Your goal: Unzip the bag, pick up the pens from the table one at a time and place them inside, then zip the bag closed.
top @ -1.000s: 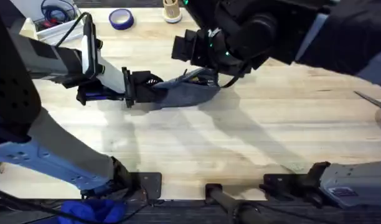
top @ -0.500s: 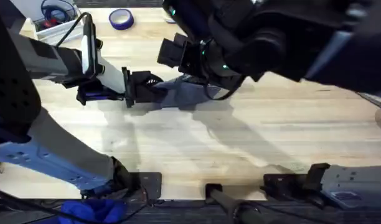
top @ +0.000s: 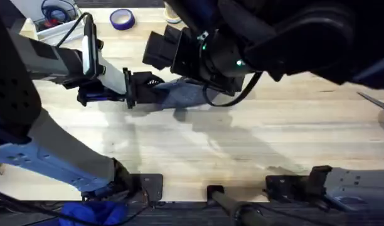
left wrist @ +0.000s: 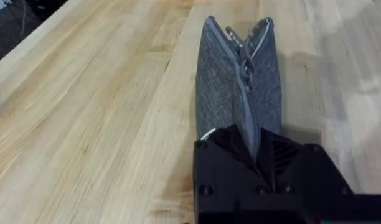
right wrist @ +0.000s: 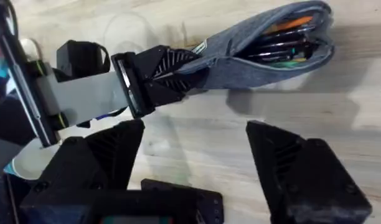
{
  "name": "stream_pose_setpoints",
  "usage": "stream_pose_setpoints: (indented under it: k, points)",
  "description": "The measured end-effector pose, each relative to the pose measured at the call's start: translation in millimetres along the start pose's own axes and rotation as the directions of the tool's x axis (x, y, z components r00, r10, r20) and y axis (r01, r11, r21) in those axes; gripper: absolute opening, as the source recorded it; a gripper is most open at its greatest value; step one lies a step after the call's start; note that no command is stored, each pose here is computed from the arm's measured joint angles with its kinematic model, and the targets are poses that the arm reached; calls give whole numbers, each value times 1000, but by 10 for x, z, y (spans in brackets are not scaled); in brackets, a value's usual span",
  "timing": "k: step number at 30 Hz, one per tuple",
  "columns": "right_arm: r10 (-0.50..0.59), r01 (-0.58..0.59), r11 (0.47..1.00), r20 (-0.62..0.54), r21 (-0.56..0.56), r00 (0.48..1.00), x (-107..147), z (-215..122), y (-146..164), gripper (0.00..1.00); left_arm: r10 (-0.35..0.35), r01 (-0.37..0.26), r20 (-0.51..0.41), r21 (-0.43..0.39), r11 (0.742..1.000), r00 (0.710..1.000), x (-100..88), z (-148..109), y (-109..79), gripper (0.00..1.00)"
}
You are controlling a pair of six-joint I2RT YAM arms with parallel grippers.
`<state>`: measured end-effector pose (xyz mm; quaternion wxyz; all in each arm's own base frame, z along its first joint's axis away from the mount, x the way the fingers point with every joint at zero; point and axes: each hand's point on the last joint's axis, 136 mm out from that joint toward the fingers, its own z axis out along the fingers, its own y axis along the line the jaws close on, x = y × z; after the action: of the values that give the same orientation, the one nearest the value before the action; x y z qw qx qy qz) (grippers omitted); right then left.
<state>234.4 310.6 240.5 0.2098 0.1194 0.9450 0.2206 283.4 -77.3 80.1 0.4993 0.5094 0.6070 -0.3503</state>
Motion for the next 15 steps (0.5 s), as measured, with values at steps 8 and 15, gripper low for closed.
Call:
stream_pose_setpoints:
  k: [8, 15]
  points:
    - [-3, 3, 1000, -9, -13, 1000, 49, -26, 47, 997, 0, 0, 0, 0, 1000, 1000, 0, 0, 0, 39]
    - [-2, 2, 1000, -8, -13, 1000, 47, -26, 47, 997, 0, 0, 0, 0, 1000, 1000, 0, 0, 0, 39]
